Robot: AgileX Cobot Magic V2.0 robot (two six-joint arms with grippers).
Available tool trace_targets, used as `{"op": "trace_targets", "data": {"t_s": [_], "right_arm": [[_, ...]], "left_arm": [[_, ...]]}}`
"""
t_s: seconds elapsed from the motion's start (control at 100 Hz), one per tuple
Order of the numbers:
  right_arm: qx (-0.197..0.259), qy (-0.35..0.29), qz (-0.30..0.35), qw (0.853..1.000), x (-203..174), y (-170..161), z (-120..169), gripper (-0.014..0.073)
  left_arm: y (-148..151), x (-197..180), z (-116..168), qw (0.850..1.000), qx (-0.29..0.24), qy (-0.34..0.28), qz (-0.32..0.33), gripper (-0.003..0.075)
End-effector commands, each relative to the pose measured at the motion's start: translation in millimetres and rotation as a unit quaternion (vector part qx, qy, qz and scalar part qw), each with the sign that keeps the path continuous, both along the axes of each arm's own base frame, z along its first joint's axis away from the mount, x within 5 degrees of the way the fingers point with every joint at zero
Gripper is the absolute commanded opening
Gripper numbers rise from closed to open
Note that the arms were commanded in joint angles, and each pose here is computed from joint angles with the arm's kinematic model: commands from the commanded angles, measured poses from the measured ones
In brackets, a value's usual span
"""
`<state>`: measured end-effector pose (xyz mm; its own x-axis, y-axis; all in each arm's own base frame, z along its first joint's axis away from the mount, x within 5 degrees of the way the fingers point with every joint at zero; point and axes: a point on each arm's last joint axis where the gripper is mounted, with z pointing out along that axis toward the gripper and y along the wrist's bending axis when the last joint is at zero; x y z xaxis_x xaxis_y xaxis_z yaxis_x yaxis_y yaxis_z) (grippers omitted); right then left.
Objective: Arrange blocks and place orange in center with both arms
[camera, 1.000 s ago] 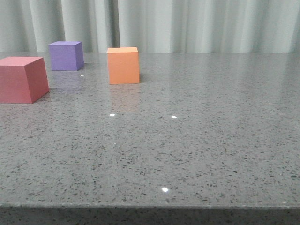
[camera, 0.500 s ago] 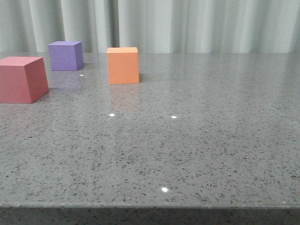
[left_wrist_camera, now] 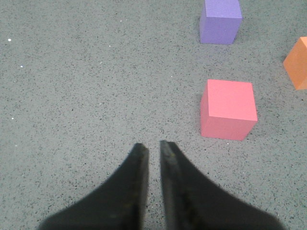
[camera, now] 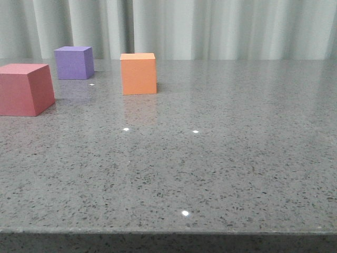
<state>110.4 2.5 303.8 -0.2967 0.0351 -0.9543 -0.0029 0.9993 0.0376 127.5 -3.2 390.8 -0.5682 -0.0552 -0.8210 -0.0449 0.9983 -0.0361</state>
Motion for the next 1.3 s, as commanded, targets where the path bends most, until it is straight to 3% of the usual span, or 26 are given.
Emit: {"op": "trace_targets", "data": {"t_s": [0.0, 0.1, 0.16, 0.29, 0.38, 0.5, 0.66, 0.95, 1.13, 1.29], "right_arm": [[-0.008, -0.052, 0.0, 0.999, 1.6, -0.6, 16.0, -0.0066], [-0.008, -0.052, 0.0, 0.999, 1.6, -0.6, 16.0, -0.0066], [-0.008, -0.052, 0.0, 0.999, 1.6, -0.6, 16.0, -0.0066], [-0.008, -0.052, 0.0, 0.999, 1.6, -0.6, 16.0, -0.0066], [-0.008, -0.052, 0.0, 0.999, 1.6, -0.6, 16.0, -0.0066], [-0.008, -0.052, 0.0, 0.999, 1.6, -0.6, 16.0, -0.0066], [-0.008, -0.052, 0.0, 0.999, 1.6, -0.6, 16.0, -0.0066], [-0.008, -0.052, 0.0, 0.999, 1.6, -0.6, 16.0, -0.0066], [-0.008, -0.052, 0.0, 0.999, 1.6, -0.6, 16.0, -0.0066], [-0.008, -0.052, 0.0, 0.999, 1.6, -0.6, 16.0, -0.0066]], "left_arm": [[0.2, 1.9, 13.9, 0.999, -0.004, -0.043, 0.001, 0.0272], [0.2, 2.2, 14.5, 0.999, -0.004, -0.047, 0.001, 0.0591], [1.3, 2.5, 15.0, 0.999, 0.004, -0.05, 0.004, 0.0718], [1.5, 2.7, 15.4, 0.999, 0.005, -0.052, 0.004, 0.0638], [0.3, 4.2, 16.8, 0.998, -0.001, -0.062, 0.001, 0.064], [-7.9, 17.9, 18.5, 0.997, -0.05, -0.056, -0.014, 0.064], [-24.9, 56.3, 19.6, 0.995, -0.081, -0.021, -0.044, 0.064], [-91.0, 142.0, 24.0, 0.988, -0.077, 0.015, -0.135, 0.064], [-131.1, 188.0, 30.4, 0.984, -0.096, 0.018, -0.146, 0.064], [-167.3, 216.6, 26.7, 0.985, -0.084, 0.026, -0.151, 0.064]]}}
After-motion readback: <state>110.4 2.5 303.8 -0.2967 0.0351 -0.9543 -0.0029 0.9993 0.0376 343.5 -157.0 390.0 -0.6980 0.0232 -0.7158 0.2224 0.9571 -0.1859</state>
